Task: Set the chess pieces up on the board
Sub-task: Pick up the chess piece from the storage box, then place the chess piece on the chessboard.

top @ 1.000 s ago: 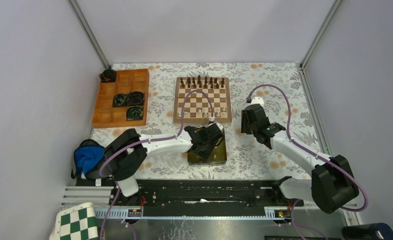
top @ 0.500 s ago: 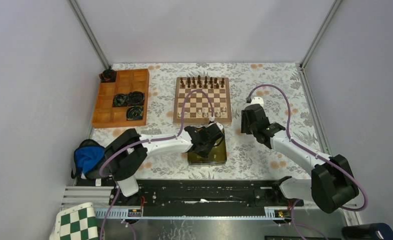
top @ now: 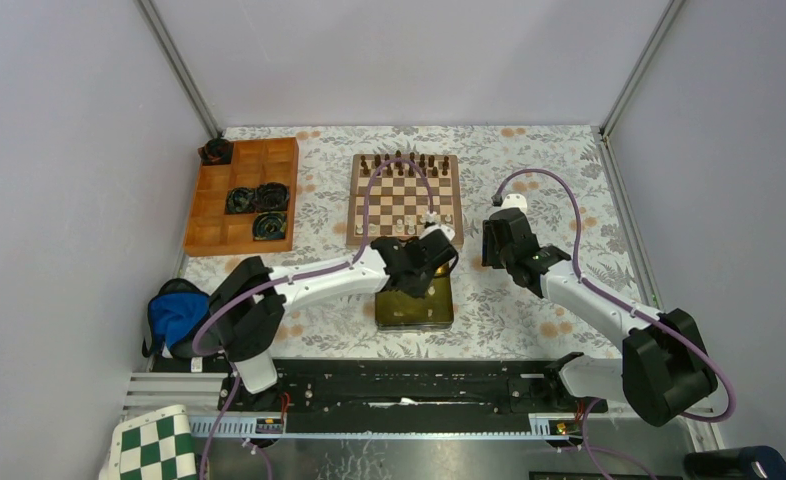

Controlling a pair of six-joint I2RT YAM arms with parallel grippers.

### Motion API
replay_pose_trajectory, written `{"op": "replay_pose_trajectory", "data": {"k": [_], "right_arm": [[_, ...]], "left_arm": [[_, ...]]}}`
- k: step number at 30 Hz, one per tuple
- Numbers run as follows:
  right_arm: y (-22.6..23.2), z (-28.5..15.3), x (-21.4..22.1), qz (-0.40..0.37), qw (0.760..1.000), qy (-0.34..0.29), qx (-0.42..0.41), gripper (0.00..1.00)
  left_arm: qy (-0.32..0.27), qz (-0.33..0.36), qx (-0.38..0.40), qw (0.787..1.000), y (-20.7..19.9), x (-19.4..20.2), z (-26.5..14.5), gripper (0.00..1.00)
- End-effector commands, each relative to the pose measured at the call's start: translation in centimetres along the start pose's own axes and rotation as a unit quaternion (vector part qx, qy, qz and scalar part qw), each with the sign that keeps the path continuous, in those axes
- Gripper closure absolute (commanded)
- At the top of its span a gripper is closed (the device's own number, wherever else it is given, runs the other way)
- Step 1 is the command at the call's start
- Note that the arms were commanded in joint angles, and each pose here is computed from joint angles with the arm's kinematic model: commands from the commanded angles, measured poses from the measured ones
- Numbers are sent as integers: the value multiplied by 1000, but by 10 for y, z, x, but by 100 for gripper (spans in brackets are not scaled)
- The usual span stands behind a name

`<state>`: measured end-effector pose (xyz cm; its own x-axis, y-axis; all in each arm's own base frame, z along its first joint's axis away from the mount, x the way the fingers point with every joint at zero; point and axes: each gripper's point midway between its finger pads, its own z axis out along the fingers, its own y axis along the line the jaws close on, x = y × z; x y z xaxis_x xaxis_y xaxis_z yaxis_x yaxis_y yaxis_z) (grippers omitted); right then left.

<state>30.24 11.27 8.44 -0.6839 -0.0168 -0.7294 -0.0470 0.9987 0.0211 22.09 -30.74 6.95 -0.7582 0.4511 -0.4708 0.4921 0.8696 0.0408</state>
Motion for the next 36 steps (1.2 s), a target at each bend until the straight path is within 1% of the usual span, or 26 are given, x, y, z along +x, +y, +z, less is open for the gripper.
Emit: {"op": "replay_pose_trajectory", "data": {"k": [1, 6, 12, 18, 27, 36], "right_arm": [[3, 2, -16, 6, 1000, -23, -4, 54], [2, 1, -17, 8, 1000, -25, -2, 54], [2, 2, -17, 9, 1000, -25, -3, 54], [3, 2, -17, 10, 1000, -25, -5, 54], [2, 0, -18, 9, 1000, -28, -3, 54], [2, 0, -20, 7, 1000, -30, -3, 54]], "left_arm": [[-15, -9, -26, 999, 16, -25, -14, 100], [-17, -43, -36, 998, 38, -42, -12, 100], [-26, -101, -51, 993, 73, -66, -5, 100], [-34, -135, -66, 988, 98, -85, 5, 100], [-33, -185, -70, 980, 124, -103, 25, 100], [-27, -214, -68, 974, 140, -113, 45, 100]]}}
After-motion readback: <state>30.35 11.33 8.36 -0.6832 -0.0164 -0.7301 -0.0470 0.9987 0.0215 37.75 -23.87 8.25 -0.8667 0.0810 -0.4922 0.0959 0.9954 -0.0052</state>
